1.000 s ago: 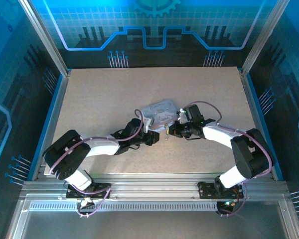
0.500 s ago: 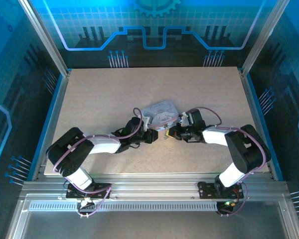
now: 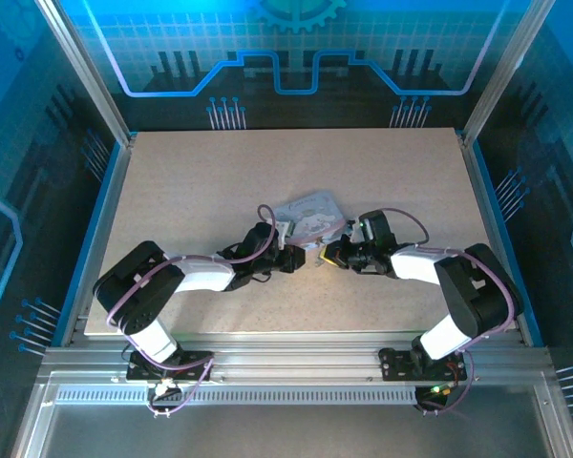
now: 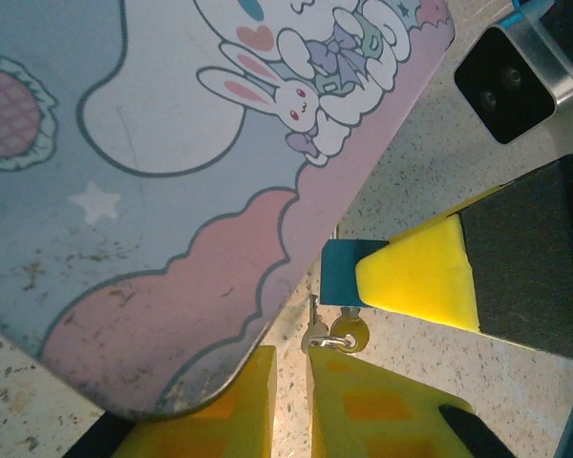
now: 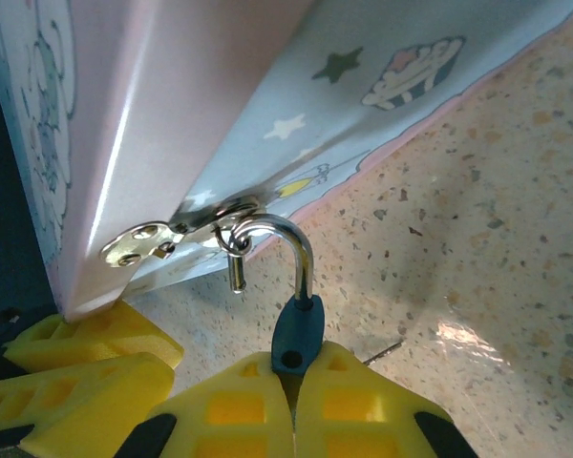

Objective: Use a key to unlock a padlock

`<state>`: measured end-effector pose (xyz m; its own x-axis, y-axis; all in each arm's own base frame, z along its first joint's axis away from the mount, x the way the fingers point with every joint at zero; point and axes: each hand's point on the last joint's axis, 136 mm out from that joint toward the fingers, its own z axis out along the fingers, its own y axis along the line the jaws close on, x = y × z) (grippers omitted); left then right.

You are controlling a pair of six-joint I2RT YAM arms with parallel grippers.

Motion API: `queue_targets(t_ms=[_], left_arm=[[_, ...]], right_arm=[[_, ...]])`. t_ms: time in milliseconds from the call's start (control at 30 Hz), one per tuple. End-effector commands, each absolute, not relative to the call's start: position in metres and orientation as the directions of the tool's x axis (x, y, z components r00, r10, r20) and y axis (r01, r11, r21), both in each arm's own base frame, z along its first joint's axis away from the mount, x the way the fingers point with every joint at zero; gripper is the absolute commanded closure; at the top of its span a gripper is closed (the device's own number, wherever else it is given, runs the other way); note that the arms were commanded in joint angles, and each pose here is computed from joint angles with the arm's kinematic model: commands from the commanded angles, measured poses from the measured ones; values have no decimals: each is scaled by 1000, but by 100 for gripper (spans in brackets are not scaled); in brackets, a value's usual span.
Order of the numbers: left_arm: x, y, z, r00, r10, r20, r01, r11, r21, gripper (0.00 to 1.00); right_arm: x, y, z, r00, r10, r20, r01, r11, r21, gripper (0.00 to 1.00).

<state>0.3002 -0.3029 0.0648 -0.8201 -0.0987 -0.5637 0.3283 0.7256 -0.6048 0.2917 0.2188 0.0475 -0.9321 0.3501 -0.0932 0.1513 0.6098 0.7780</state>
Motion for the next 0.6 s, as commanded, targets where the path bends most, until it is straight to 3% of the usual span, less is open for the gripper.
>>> queue_targets(t_ms=[0,567], left_arm=[[310,-306,72,-809,-127,-574,325,717,-617,84],[312,-306,74,-803,-140,-579,322,716,-620,85]], right_arm=[[295,210,49,-905,420,-74,210,590,780,100],[300,191,63,-835,545,-71,327,596,733,100]])
